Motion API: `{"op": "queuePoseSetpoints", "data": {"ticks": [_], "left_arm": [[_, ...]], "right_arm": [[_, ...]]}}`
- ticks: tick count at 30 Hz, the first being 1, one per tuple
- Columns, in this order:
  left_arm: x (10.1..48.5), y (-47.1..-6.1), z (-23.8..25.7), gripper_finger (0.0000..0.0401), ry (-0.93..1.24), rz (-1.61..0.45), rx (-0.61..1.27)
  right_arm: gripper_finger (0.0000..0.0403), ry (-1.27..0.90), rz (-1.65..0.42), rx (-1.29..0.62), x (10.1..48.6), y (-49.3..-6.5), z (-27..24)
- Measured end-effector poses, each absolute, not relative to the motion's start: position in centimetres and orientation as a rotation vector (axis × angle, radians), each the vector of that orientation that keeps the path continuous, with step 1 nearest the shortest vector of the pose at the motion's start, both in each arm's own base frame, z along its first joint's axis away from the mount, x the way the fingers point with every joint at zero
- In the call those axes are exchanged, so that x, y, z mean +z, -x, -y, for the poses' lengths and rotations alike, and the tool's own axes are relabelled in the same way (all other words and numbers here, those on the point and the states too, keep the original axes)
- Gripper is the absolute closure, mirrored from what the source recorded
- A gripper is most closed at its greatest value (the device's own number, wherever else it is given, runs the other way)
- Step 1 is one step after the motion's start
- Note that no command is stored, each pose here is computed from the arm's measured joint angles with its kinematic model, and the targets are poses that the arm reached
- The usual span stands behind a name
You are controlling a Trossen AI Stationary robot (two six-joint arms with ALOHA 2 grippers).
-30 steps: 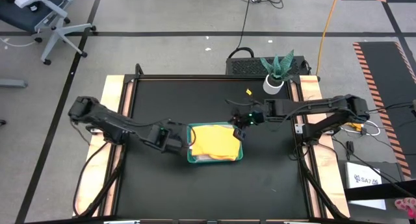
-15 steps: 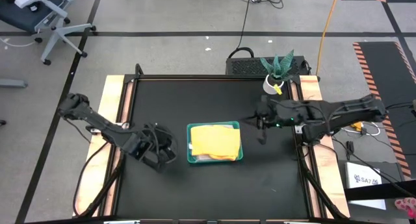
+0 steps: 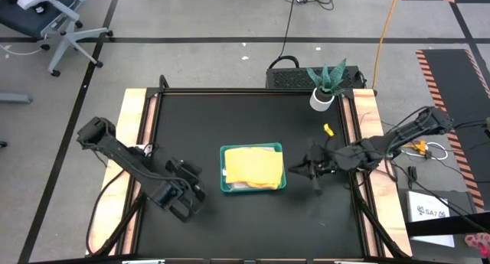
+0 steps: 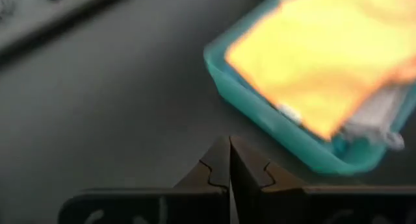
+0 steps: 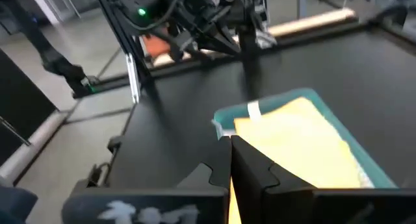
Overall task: Fold microfiber towels
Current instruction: Return to Home Position
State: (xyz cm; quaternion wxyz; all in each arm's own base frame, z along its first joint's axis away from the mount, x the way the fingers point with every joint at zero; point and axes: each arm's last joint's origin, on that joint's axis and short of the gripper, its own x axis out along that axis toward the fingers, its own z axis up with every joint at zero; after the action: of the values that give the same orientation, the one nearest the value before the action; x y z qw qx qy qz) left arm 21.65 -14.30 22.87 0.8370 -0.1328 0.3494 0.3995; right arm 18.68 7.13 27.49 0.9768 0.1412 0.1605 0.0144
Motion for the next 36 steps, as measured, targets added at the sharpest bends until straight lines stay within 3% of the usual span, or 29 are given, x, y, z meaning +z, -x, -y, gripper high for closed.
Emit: {"op": "queuePoseSetpoints", "data": {"ticks": [8, 12, 20, 28, 36], "left_arm": [[27.5, -19.4, 11.0, 0.0394, 0.179, -0.518, 0.854], [27.9, -18.2, 8.6, 0.0396, 0.219, -0.465, 0.876], [24.3, -15.9, 4.8, 0.0398, 0.429, -0.589, 0.650], [22.3, -14.5, 3.0, 0.0396, 0.461, -0.425, 0.356], [20.4, -12.3, 1.8, 0.0392, 0.556, -0.362, 0.352]], "right_arm": [[0.0403, -0.220, -0.146, 0.031, 30.0, -16.0, -5.3], [0.0403, -0.228, -0.115, 0.014, 30.4, -15.5, -4.7], [0.0403, -0.234, -0.125, -0.007, 30.3, -15.8, -4.5], [0.0403, -0.237, -0.016, 0.158, 29.2, -16.4, -4.4], [0.0403, -0.276, 0.149, 0.048, 25.9, -12.7, -2.6]]}}
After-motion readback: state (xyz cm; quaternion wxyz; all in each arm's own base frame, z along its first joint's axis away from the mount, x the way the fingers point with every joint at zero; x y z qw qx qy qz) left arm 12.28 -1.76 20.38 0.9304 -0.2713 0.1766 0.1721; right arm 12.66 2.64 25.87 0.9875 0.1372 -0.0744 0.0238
